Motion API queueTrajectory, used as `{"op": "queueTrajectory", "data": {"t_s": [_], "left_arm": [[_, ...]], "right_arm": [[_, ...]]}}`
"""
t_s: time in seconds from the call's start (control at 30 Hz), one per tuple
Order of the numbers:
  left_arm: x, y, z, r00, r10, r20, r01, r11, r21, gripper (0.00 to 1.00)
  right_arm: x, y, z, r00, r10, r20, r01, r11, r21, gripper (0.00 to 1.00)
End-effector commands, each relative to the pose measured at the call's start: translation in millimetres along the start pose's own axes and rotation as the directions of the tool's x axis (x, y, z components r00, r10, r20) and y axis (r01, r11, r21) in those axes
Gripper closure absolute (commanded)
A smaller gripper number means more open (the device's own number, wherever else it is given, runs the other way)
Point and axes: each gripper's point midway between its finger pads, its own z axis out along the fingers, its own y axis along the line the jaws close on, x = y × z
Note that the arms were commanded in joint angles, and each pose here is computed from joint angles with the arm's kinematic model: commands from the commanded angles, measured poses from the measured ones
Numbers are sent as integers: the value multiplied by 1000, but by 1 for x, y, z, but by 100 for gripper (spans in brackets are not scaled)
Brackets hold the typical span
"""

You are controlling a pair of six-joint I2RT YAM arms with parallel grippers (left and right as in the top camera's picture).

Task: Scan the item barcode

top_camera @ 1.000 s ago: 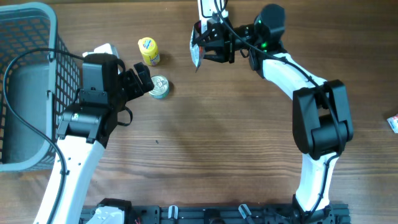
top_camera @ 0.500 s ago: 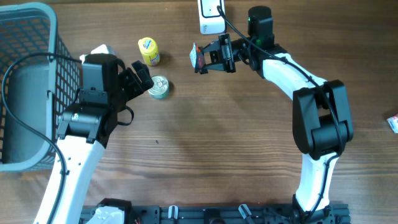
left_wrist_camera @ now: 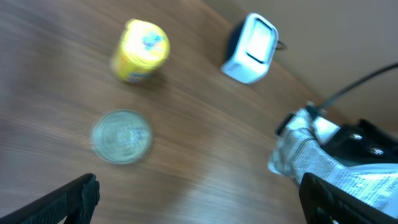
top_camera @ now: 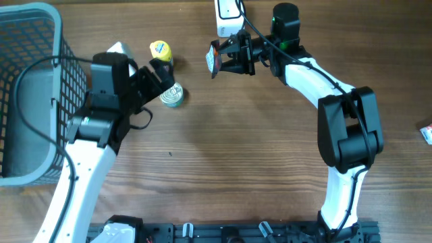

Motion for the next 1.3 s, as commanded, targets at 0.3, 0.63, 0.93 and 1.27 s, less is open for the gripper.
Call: {"op": "queueTrajectory", "data": {"t_s": [0.3, 0.63, 0.93, 1.27], "left_arm": [[37, -60, 40, 938, -101, -332, 211, 926, 314, 0], [35, -45, 55, 732, -535, -422, 622, 778, 92, 0], [47, -19, 97, 565, -639, -522, 735, 678, -35, 0], [58, -31, 125, 402, -611, -682, 808, 587, -49, 0]], "right_arm": [[13, 2, 1, 998, -47, -50, 49, 998, 27, 81], [13, 3, -1, 997, -63, -46, 64, 998, 24, 81], [10, 6, -12, 997, -68, -27, 69, 998, 11, 81], [8, 8, -19, 998, -68, -14, 68, 998, 1, 81]]}}
